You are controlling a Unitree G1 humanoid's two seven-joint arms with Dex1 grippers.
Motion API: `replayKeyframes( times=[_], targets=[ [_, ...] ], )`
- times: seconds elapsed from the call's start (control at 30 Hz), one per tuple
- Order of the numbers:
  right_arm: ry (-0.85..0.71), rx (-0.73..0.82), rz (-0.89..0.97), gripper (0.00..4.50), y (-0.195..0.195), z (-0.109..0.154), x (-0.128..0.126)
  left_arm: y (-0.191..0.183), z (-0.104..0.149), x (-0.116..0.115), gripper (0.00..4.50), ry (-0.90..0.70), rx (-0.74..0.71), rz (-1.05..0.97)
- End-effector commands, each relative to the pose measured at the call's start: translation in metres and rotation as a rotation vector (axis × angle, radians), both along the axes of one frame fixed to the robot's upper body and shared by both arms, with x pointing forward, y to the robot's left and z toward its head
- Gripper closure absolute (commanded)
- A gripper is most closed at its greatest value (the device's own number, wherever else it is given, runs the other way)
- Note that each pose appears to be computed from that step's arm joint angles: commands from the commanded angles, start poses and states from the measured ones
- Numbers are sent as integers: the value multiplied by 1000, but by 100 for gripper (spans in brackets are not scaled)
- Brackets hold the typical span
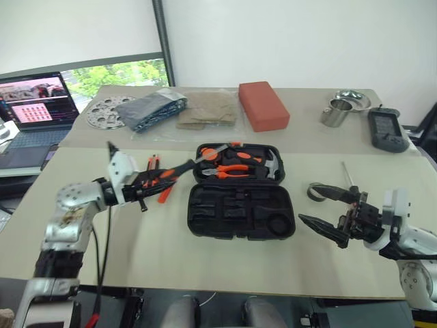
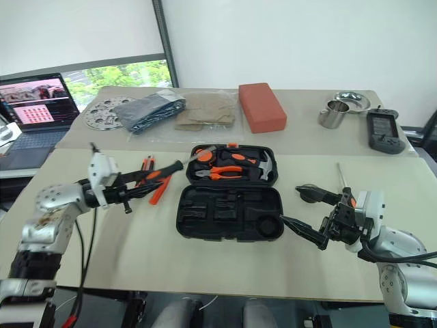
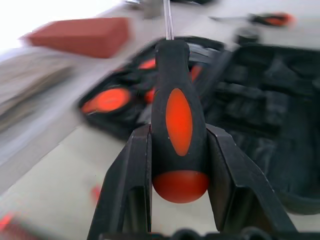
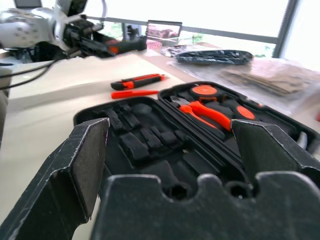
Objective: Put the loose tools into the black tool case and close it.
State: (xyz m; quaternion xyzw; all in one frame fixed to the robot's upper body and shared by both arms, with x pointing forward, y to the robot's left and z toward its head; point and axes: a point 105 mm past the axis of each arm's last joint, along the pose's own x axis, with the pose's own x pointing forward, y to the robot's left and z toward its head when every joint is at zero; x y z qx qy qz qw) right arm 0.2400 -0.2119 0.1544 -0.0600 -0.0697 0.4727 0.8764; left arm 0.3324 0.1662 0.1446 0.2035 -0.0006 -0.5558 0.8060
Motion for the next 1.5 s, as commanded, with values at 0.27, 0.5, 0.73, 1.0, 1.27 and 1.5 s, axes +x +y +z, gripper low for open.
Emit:
replayKeyframes(
  times=[0.27, 0.5, 0.73, 1.0, 1.27, 1.5],
  targets=[
    [-72, 1, -117, 0, -13, 14, -19, -49, 0, 37, 356, -62, 272, -315],
    [-67, 6, -165, 0, -17, 14, -32, -68, -8, 37, 356, -38, 269, -369],
    [-73, 55, -197, 0, -22, 12, -38, -73, -22, 42, 356, -6, 288, -317],
    [-78, 99, -196, 0, -25, 13, -38, -63, -29, 46, 356, 16, 349, -268],
    [-70, 109, -180, 0, -24, 13, -38, -58, -29, 48, 356, 51, 340, -236],
    [-56, 102, -177, 0, -26, 12, -41, -52, -33, 44, 356, 88, 388, -265]
  ],
)
